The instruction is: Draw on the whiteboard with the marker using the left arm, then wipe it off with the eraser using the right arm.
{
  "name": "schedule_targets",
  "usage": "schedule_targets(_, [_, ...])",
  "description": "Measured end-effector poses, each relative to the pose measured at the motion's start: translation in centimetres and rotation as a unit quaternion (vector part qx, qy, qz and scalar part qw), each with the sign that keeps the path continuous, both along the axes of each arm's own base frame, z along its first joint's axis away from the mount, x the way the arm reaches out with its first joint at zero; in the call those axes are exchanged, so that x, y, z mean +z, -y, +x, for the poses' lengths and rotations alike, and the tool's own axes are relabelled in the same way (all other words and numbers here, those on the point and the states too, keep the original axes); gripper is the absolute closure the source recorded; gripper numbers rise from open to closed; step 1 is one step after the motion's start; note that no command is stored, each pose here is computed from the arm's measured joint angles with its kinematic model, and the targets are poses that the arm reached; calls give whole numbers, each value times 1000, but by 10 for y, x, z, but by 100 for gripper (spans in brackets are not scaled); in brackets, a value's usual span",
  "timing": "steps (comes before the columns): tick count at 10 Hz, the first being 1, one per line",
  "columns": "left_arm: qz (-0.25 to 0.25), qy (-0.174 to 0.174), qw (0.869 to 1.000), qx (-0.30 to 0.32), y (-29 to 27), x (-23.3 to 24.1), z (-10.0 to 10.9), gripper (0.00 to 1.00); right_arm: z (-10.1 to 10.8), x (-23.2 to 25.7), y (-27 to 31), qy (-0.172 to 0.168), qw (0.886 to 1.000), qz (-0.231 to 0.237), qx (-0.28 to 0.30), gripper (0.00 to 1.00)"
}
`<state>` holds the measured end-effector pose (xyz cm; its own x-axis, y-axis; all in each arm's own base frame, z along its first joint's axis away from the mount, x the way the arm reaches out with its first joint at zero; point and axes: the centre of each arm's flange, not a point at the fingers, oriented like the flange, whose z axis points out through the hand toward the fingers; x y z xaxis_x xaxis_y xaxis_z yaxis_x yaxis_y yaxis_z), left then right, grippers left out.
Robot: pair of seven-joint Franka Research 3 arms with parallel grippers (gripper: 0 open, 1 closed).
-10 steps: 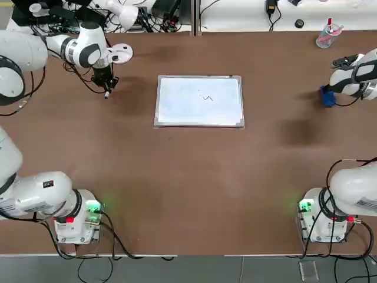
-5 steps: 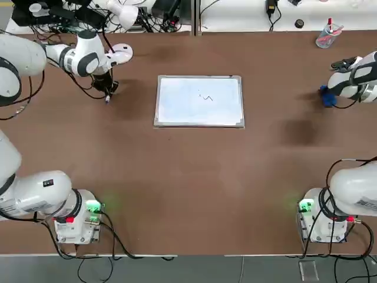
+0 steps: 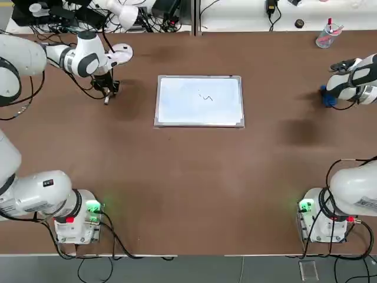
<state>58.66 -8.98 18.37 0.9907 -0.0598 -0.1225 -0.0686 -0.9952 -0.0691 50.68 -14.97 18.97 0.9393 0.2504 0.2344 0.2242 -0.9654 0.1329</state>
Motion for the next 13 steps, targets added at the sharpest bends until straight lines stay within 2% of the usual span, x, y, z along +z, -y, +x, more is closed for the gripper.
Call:
schedule_targets(3, [-1,2,1000,-1,1,1,1,9,-1,-7,-1,-2,1000,1,0,0])
schedule_targets(4, [-2,6,1000,-1,2,5,3,2,-1,-7,-1,-2,1000,1,1,0])
schedule_targets(7, [1,38,999,-3,10,48,26,0,-1,-7,-1,-1,1000,0,1,0])
schedule_targets(10, [28,69,997,-4,21,133,49,0,0,-6,-1,1,1000,0,1,0])
schedule_targets(13, [30,96,995,19,28,218,52,0,0,-6,-2,3,1000,-1,1,0])
